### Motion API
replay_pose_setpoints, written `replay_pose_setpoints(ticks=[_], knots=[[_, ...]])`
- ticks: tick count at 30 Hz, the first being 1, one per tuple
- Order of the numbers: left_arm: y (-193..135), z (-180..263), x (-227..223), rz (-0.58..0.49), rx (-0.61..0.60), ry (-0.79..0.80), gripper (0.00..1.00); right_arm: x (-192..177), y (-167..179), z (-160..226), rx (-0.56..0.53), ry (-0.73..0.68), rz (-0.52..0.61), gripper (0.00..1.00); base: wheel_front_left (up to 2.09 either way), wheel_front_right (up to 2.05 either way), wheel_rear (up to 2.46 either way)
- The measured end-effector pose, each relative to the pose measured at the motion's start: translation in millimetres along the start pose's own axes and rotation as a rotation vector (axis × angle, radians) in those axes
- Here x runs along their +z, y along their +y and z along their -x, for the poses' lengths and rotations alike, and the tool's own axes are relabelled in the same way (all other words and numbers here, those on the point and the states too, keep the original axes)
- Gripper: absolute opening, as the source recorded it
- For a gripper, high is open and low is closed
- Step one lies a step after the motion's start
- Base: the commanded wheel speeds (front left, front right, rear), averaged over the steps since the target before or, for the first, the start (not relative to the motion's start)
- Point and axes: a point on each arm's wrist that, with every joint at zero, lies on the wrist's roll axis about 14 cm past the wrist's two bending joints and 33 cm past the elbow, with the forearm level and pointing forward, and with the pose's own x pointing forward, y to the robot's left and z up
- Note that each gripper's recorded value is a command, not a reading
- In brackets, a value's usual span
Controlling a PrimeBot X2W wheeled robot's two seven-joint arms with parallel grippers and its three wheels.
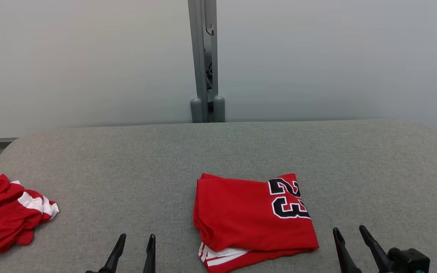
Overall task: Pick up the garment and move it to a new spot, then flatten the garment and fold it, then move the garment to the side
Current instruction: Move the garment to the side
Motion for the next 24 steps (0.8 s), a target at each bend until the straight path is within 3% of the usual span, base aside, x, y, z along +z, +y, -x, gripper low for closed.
replay_pose_setpoints(ticks=[7, 16, 20, 24], knots=[[4.1, -3.5, -2.7, -0.008, 0.005, 0.011, 1.00, -22.6, 16.6, -41.8, 0.031, 0.104, -0.194, 1.00, 0.00, 0.00, 0.00], [14.8, -4.6, -10.2, -0.010, 0.036, 0.040, 1.00, -47.0, 25.6, -87.7, 0.037, 0.271, -0.338, 1.00, 0.00, 0.00, 0.00], [17.8, -10.7, -11.1, -0.013, 0.040, 0.046, 1.00, -63.8, 21.3, -99.3, 0.017, 0.352, -0.384, 1.00, 0.00, 0.00, 0.00], [24.1, -13.8, -14.2, -0.009, 0.062, 0.059, 1.00, -82.8, 14.6, -103.9, 0.010, 0.431, -0.360, 1.00, 0.00, 0.00, 0.00]])
